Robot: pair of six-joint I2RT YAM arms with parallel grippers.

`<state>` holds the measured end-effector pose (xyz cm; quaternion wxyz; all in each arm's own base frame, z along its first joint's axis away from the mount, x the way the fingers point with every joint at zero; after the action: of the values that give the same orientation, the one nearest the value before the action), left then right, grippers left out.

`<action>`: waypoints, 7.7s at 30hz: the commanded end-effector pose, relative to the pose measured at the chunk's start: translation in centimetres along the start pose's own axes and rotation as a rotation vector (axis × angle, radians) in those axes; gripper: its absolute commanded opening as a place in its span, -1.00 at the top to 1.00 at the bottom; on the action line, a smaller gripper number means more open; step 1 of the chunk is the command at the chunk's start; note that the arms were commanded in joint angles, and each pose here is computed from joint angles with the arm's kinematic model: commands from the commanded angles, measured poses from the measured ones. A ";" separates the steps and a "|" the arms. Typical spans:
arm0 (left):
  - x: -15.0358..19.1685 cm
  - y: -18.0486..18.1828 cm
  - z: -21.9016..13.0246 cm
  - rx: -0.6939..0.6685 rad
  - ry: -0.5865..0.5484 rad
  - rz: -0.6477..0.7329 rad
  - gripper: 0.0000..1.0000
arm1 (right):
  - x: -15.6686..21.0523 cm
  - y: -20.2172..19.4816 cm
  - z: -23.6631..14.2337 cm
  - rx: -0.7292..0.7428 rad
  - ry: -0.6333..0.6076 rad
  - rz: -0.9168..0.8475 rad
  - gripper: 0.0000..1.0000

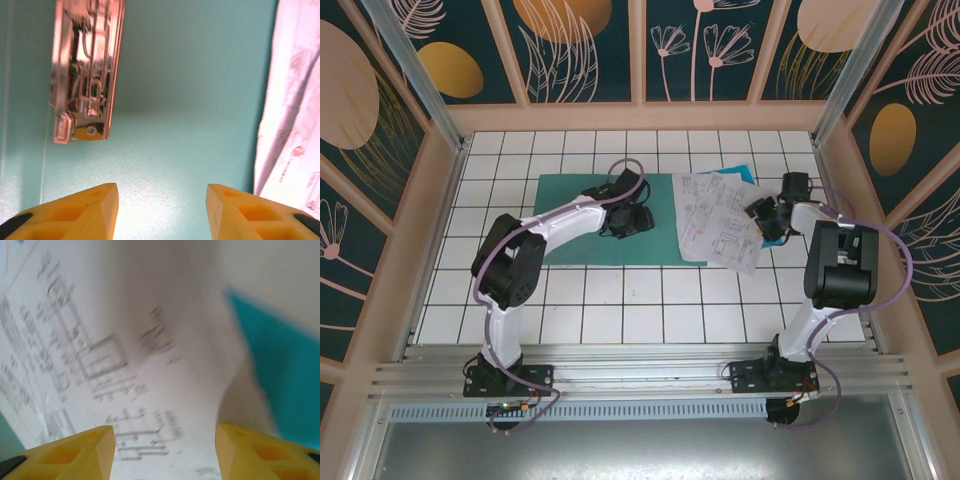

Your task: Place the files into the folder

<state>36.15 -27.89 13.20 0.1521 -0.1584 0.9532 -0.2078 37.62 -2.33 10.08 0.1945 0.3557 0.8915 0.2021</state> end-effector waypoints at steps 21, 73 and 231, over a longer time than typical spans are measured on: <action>-2.4 8.4 2.0 -0.010 0.019 -0.192 -0.18 | 1.1 -2.2 2.2 0.086 0.086 -0.054 -0.14; -6.1 0.3 -1.6 0.223 0.020 -0.001 -0.02 | 6.9 6.7 -0.8 -0.122 0.122 -0.186 -0.14; -0.5 2.1 -2.3 0.487 0.460 -0.516 1.00 | 14.4 3.6 -1.5 -0.584 0.529 -0.019 0.60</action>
<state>34.93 -25.09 14.39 -0.0835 -0.3055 0.8127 -0.4891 28.87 9.89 10.00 0.0494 0.2194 0.8138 0.5359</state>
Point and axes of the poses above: each hand's point on the last joint's axis, 136 mm out from that joint toward the fingers, its own z axis out along the fingers, its own y axis along the line the jaws close on, x = y × z, the point moved 7 cm from there along -z, back along the fingers, and after that the axes turned 6 degrees about -z, right-handed, at the moved point
